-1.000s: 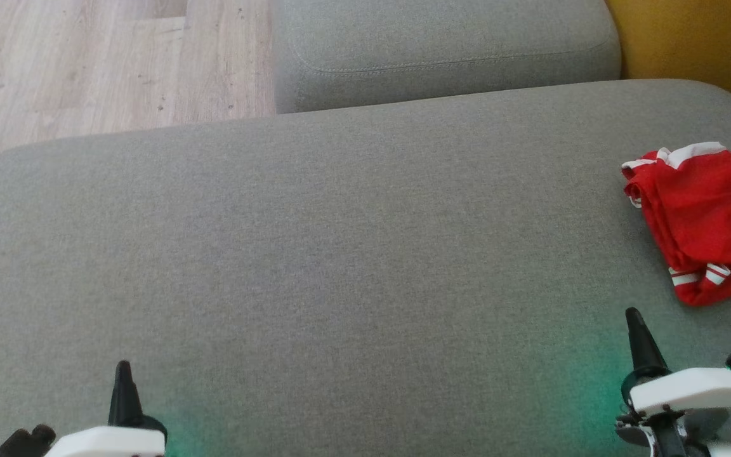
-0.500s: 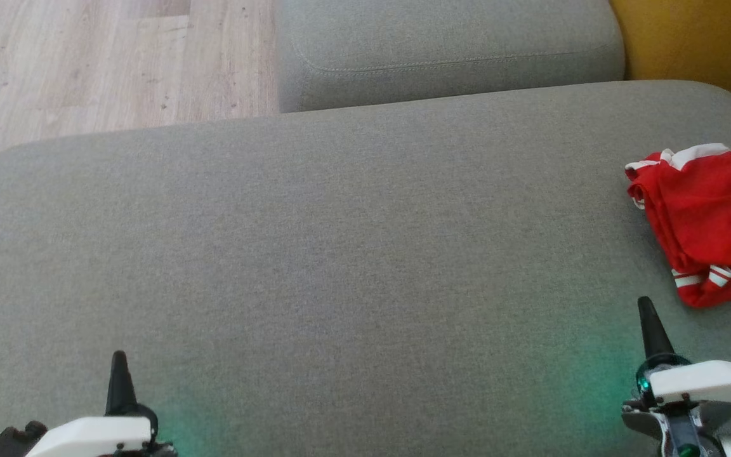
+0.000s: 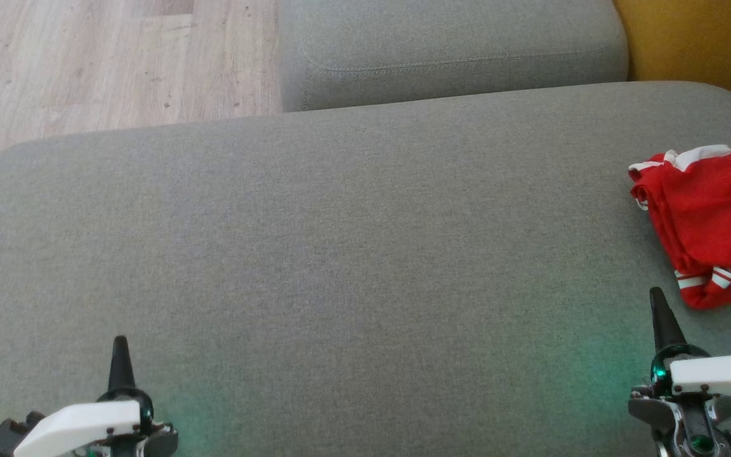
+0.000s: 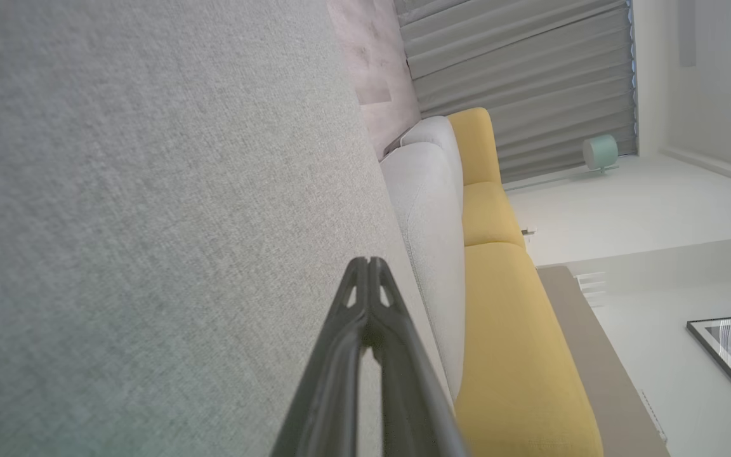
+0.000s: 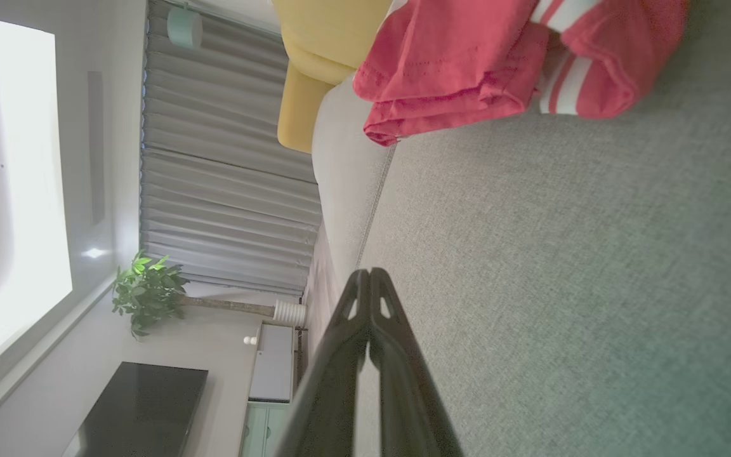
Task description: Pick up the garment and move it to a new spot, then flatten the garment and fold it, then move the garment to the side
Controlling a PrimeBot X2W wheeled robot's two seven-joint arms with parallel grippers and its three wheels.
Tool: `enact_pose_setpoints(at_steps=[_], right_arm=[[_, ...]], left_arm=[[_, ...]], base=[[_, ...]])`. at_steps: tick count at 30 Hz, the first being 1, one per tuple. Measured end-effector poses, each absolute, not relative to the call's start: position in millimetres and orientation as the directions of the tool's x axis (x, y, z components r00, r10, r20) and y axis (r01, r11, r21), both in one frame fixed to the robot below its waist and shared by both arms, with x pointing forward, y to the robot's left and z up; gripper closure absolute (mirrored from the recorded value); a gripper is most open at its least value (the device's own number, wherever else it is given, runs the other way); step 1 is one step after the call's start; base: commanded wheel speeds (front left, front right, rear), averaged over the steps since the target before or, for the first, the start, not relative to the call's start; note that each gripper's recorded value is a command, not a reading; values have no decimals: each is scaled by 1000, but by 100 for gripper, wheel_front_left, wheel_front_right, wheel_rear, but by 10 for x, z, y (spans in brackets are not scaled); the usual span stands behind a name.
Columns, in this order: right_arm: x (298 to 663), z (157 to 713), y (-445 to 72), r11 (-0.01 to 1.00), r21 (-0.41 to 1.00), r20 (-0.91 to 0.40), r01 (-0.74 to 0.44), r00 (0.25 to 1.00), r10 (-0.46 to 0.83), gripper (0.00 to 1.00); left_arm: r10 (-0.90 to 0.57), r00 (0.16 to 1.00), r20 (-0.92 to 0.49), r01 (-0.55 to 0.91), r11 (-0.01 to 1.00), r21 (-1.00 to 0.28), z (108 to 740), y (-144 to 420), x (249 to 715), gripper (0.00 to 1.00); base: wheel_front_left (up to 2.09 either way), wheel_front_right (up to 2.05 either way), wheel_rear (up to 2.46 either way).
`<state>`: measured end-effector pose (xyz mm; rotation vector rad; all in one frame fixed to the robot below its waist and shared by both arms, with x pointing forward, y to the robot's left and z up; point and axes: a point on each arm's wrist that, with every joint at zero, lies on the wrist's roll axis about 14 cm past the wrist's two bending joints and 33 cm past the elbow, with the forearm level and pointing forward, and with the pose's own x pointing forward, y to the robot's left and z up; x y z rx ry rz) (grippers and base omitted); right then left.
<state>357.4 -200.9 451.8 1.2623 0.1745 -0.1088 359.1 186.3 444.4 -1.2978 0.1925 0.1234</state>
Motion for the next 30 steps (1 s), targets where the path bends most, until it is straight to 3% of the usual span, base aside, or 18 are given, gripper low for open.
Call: enact_pose_setpoints(at_steps=[26,30], right_arm=[[3726,4747,-2076,3,995,-102,102,994,-28,100],[3726,4750,-2083,-5,995,-101,101,994,-31,100]], left_arm=[[-27,993,-111,-111,9,-994,4714,1889,3715,100],[-29,995,-98,-98,2,-995,4758,1885,3746,100]], base=[[0,0,0],[0,0,0]])
